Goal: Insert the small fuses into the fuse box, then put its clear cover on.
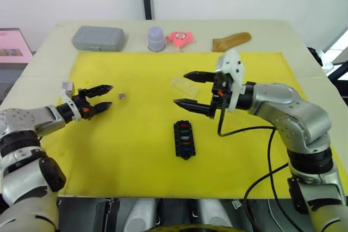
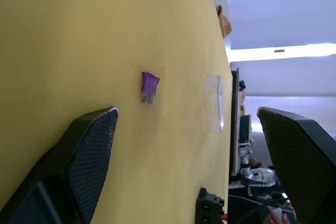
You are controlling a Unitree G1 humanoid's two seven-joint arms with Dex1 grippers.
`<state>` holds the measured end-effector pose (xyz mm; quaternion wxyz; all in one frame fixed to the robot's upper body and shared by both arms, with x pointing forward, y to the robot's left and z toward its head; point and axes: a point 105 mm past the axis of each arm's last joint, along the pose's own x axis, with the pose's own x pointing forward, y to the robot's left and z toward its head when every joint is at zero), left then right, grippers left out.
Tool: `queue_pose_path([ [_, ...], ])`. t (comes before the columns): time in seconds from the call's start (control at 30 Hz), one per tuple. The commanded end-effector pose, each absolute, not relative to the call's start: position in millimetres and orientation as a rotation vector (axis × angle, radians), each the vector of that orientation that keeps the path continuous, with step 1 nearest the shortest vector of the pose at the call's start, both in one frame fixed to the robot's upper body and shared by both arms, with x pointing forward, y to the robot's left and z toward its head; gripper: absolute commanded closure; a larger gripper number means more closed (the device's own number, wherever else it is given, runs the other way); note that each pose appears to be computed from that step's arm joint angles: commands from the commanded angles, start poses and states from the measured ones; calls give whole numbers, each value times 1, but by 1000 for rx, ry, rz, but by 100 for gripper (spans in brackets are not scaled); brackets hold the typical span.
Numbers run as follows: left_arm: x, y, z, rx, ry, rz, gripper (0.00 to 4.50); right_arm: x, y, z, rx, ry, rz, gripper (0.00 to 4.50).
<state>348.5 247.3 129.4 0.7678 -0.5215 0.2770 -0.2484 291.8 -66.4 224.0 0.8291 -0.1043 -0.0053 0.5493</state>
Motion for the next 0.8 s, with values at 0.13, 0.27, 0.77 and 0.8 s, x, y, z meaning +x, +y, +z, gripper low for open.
queue_pose_path([
  [0.13, 361, 223, 140, -1110, 614, -614, 0, 292, -68, 229, -234, -49, 1129, 6],
  [0.27, 367, 214, 128, -1068, 659, -575, 0, 292, -68, 226, -236, -40, 1119, 6],
  [0.77, 378, 225, 116, -1153, 578, -498, 0, 292, -74, 227, -271, -38, 1095, 6],
  [0.8, 378, 224, 113, -1150, 582, -493, 0, 292, -75, 227, -273, -38, 1094, 6],
])
